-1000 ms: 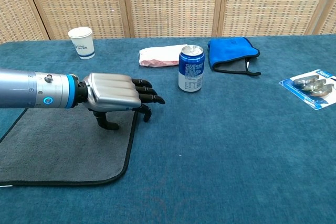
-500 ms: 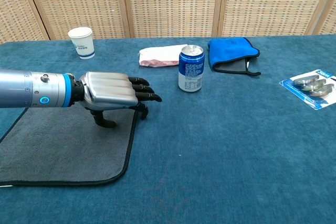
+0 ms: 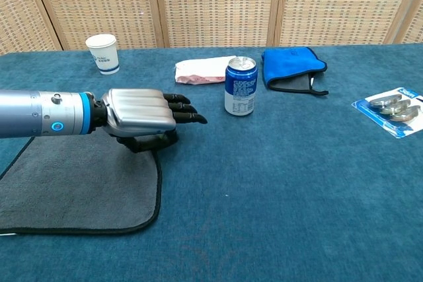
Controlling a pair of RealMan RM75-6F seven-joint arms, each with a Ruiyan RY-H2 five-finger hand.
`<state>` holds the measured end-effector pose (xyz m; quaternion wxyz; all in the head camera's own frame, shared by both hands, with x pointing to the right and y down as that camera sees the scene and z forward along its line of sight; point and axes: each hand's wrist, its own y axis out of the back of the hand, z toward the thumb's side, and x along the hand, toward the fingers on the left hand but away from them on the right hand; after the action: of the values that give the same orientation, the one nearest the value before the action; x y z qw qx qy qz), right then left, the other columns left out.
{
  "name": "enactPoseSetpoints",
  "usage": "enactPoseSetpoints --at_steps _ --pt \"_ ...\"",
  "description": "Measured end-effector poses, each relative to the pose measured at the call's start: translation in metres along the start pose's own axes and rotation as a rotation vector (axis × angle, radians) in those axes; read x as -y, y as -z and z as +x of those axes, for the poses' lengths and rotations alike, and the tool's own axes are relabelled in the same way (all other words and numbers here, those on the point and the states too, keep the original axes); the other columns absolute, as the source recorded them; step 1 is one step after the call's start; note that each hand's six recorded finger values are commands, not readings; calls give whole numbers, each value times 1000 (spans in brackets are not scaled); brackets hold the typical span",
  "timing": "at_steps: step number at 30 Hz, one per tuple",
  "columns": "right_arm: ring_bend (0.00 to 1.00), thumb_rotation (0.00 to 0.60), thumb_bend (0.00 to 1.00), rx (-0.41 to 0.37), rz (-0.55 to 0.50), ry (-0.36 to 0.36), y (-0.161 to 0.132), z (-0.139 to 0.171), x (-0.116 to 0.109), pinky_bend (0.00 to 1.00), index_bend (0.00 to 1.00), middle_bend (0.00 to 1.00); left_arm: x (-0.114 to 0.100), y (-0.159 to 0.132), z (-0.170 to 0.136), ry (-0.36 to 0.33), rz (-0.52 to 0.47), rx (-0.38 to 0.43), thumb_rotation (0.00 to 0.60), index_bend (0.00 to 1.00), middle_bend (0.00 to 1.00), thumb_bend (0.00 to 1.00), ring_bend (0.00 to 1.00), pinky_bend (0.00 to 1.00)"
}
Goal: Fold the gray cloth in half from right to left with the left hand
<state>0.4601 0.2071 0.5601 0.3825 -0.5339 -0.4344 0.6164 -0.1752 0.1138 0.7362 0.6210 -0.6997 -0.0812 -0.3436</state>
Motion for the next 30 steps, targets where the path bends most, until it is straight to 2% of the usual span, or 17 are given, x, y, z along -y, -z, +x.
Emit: enactPoseSetpoints --at_steps 4,10,23,30 --pt "0 600 0 0 -1 -1 0 0 0 0 0 0 -6 4 -3 -32 -19 -8 600 760 41 796 0 0" --pt "0 600 0 -2 1 -1 -1 0 1 0 0 0 -9 12 -9 -44 -25 -21 600 761 41 797 0 0" --pt "0 600 0 -5 3 -5 -2 1 2 0 0 0 -4 20 -26 -49 -38 -38 600 765 41 797 0 0" --pt "0 600 0 -5 6 -7 -3 1 2 0 0 0 3 31 -48 -57 -55 -62 600 765 41 797 0 0"
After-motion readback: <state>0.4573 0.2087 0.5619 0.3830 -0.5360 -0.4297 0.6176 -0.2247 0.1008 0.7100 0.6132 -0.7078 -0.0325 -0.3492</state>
